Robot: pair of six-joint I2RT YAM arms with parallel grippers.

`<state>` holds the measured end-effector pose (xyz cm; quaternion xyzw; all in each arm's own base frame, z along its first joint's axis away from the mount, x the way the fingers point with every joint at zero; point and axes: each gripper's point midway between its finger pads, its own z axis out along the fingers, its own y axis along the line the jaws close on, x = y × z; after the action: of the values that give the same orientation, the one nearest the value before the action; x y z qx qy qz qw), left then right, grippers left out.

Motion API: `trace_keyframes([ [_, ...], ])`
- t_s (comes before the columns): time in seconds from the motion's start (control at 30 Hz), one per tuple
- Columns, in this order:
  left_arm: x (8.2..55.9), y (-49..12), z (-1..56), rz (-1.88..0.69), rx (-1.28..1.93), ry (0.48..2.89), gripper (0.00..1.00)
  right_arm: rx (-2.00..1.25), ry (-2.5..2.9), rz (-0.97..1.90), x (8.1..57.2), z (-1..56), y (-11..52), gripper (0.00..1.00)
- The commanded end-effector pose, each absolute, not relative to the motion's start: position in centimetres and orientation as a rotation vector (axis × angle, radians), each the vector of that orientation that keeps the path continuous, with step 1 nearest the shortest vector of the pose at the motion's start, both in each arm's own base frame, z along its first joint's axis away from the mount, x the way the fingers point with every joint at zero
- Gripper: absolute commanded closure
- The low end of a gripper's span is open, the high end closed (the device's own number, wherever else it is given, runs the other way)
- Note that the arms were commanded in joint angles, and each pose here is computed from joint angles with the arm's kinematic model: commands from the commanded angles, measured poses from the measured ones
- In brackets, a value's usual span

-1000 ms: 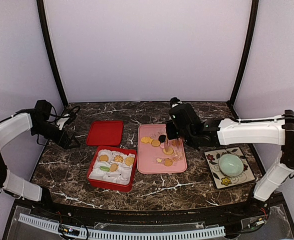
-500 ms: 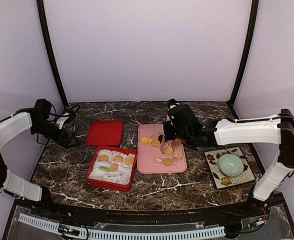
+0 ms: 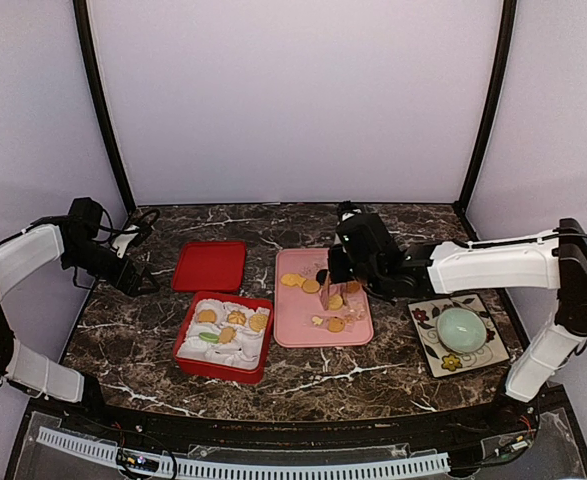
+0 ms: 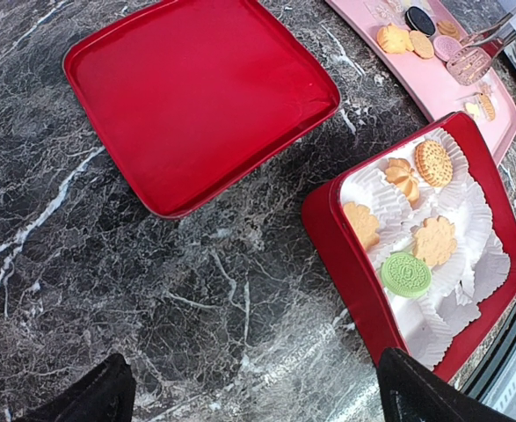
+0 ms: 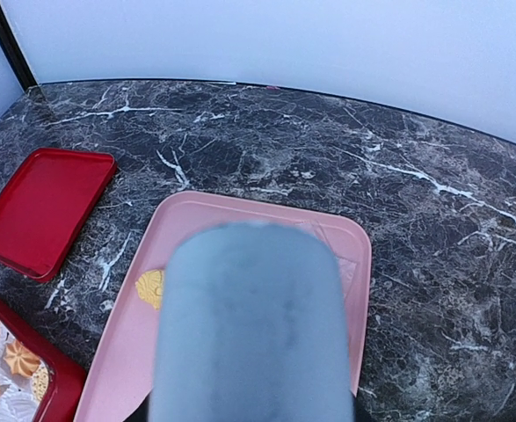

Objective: Pack the cookies

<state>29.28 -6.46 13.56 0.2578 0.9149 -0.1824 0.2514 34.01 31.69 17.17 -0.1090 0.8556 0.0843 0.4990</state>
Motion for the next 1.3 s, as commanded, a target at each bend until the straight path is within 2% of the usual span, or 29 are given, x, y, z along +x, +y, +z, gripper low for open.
trace_keyframes([
  [0.0, 29.2, -6.3, 14.0, -0.497, 0.693, 2.489, 0.01, -0.251, 2.004, 0.251, 33.4, 21.1, 31.6, 0.68],
  [0.2, 29.2, -6.4, 13.9, -0.509, 0.691, 2.490, 0.01, -0.338, 1.929, 0.259, 30.1, 26.1, 34.4, 0.68],
  [0.63, 29.1, -6.5, 14.0, -0.515, 0.688, 2.490, 0.01, -0.517, 1.829, 0.419, 22.3, 31.1, 42.9, 0.67],
  [0.9, 29.1, -6.4, 14.2, -0.507, 0.687, 2.487, 0.01, -0.658, 1.828, 0.515, 19.5, 28.9, 49.1, 0.67],
  [1.27, 29.0, -6.4, 14.1, -0.504, 0.688, 2.488, 0.01, -0.687, 1.861, 0.554, 19.1, 26.1, 51.1, 0.67],
])
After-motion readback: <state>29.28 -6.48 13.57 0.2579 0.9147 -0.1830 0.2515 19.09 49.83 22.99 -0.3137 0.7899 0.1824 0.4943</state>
